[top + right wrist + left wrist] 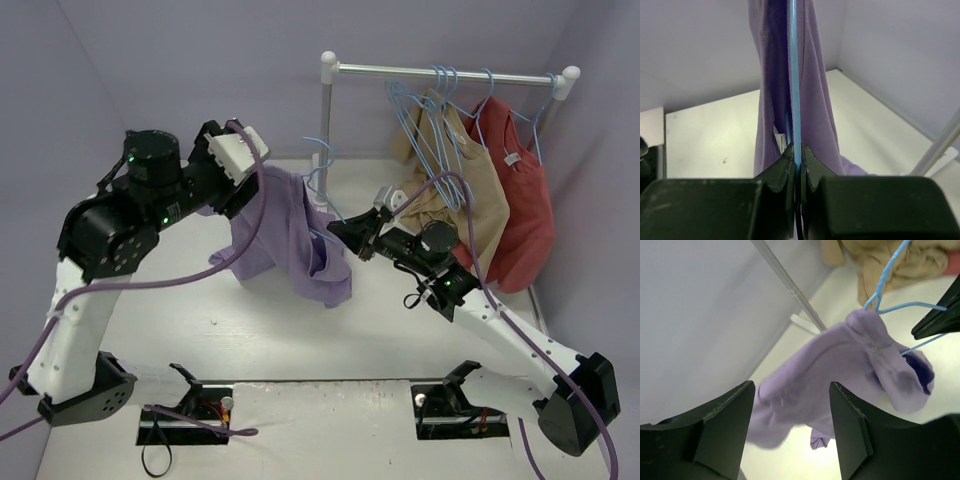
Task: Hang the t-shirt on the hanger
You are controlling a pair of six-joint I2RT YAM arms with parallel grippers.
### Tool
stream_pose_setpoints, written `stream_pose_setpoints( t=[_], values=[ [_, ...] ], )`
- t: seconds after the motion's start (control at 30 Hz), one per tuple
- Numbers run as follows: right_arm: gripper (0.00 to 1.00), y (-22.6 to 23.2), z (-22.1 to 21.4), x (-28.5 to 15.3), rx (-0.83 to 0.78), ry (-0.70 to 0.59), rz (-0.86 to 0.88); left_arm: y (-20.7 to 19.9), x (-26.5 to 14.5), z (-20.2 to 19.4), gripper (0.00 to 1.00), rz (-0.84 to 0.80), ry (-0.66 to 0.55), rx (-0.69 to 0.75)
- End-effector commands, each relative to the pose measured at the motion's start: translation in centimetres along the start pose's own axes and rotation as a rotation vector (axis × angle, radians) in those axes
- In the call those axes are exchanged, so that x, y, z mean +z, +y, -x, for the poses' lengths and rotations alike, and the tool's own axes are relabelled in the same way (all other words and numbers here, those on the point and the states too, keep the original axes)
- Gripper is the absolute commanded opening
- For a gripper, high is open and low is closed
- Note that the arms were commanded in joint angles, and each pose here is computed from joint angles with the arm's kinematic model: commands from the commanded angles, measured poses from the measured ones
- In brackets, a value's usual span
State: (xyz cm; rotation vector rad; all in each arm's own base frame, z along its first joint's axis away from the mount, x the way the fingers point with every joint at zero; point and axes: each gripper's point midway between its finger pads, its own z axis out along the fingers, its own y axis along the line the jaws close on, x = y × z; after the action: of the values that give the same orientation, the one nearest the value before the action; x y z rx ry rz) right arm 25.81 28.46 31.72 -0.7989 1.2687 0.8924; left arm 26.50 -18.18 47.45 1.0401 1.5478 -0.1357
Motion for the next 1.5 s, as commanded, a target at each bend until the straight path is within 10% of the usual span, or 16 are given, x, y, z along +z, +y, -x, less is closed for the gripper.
stream_pose_setpoints(
  t=[0.0, 0.37, 0.63, 0.77, 1.03, 1.47],
  values=[
    [0.00, 1.8, 2.5, 0.6, -0.051, -0.074, 0.123, -2.9, 2.1, 0.3, 0.56, -0.241, -0.053, 0.068],
    [0.00, 2.7, 1.9, 0.8, -0.040, -0.046, 0.193, -6.4, 3.4, -5.2, 0.47, -0.485, 0.123, 0.023],
    [0.00, 3.1, 1.1, 1.0, -0.030, -0.025, 0.222, -7.6, 3.4, -6.5, 0.00, -0.577, 0.108, -0.027],
    [0.07, 2.4, 0.3, 1.3, -0.007, -0.002, 0.199, -7.5, 2.9, -6.6, 0.00, -0.573, 0.094, -0.004],
    [0.66, -4.6, -1.7, -0.2, 0.131, 0.071, -0.244, -3.9, 5.0, -9.0, 0.00, -0.272, 0.148, -0.077],
    [0.65, -3.4, -8.3, -2.0, 0.478, 0.090, -0.584, -3.1, 6.0, -11.2, 0.00, -0.064, 0.132, -0.267]
  ],
)
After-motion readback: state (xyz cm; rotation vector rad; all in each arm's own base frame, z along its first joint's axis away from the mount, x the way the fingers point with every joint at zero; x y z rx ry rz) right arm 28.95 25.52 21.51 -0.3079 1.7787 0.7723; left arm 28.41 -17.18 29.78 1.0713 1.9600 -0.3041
